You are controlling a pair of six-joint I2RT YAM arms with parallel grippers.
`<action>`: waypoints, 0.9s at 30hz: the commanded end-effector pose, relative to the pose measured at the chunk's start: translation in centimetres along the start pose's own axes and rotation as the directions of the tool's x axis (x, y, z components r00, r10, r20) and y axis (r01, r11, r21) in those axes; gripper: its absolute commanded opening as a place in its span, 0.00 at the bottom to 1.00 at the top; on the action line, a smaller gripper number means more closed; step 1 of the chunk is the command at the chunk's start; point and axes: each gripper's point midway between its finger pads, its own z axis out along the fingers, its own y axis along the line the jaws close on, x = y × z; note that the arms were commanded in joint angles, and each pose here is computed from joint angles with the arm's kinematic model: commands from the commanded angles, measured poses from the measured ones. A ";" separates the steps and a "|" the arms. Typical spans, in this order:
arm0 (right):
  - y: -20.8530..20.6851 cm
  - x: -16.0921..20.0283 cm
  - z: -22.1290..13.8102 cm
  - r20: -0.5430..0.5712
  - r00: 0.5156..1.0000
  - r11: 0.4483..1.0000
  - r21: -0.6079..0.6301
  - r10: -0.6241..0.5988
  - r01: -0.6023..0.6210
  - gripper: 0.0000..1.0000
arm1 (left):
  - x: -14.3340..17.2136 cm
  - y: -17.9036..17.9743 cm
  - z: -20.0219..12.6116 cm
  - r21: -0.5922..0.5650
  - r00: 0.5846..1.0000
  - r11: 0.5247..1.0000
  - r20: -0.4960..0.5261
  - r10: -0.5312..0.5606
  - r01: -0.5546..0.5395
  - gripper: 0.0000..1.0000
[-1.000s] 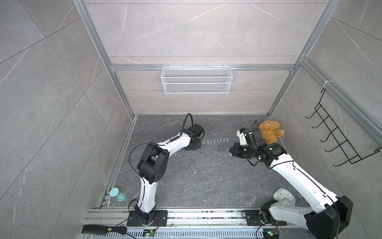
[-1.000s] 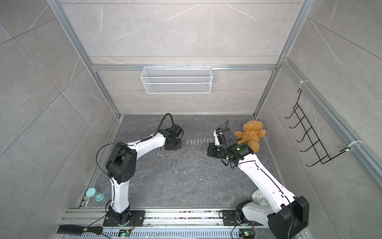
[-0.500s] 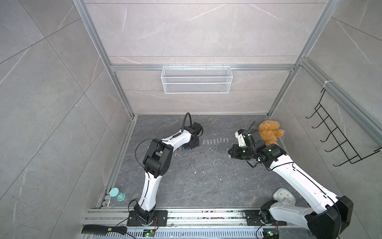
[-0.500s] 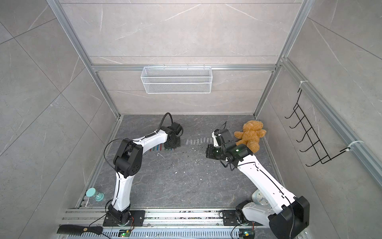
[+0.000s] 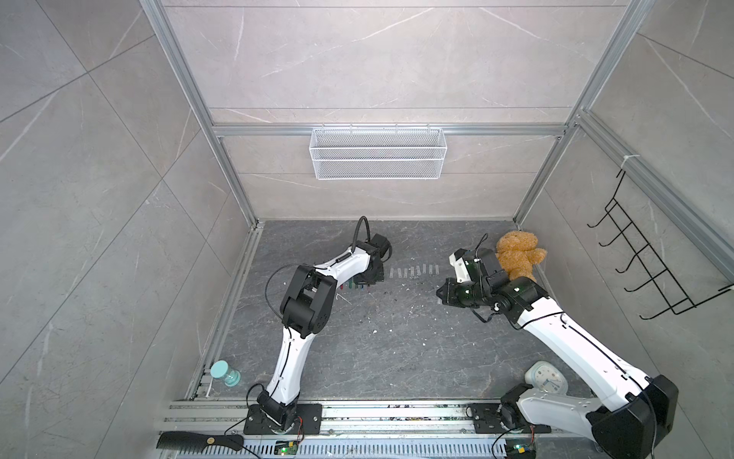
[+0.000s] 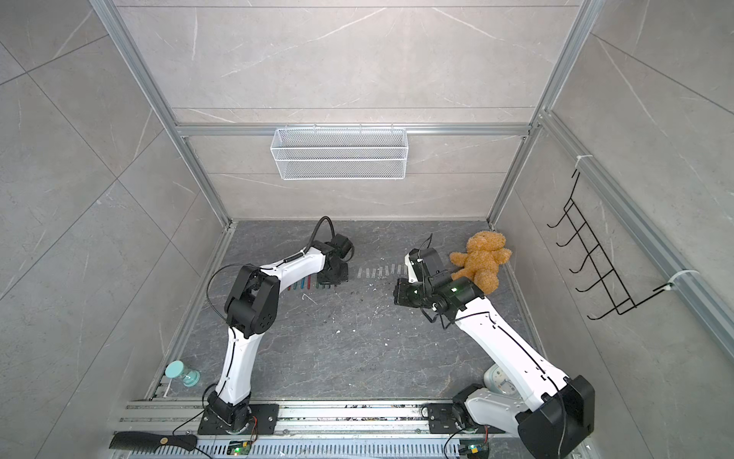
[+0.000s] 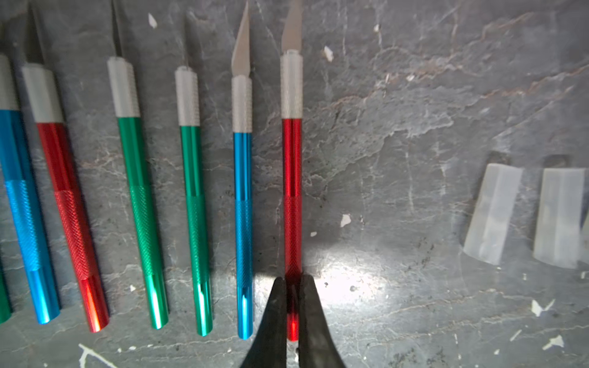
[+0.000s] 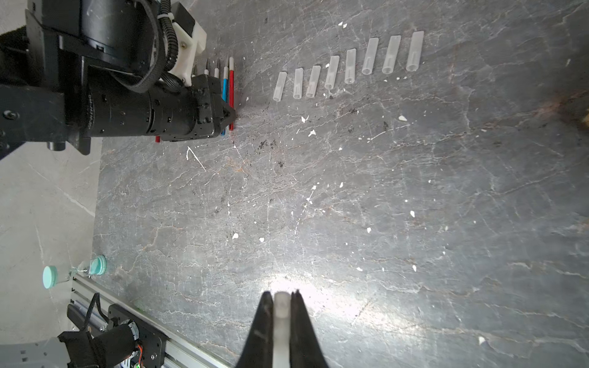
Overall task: Remove protective caps from carving knives
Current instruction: Place the carving knife at the center of the board.
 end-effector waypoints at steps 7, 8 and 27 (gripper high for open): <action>0.1 0.4 0.6 -0.019 1.000 1.000 0.003 -0.002 0.002 0.00 | 0.5 0.6 0.8 -0.037 0.999 0.999 -0.051 0.017 -0.019 0.00; 0.2 0.4 0.5 -0.017 1.000 1.000 0.001 -0.003 0.003 0.00 | 0.6 0.7 0.8 -0.039 0.998 0.999 -0.054 0.018 -0.020 0.00; 0.5 0.6 0.9 -0.027 1.000 1.000 -0.003 -0.006 0.006 0.00 | 1.1 1.0 0.5 -0.049 0.997 0.998 -0.074 0.021 -0.024 0.07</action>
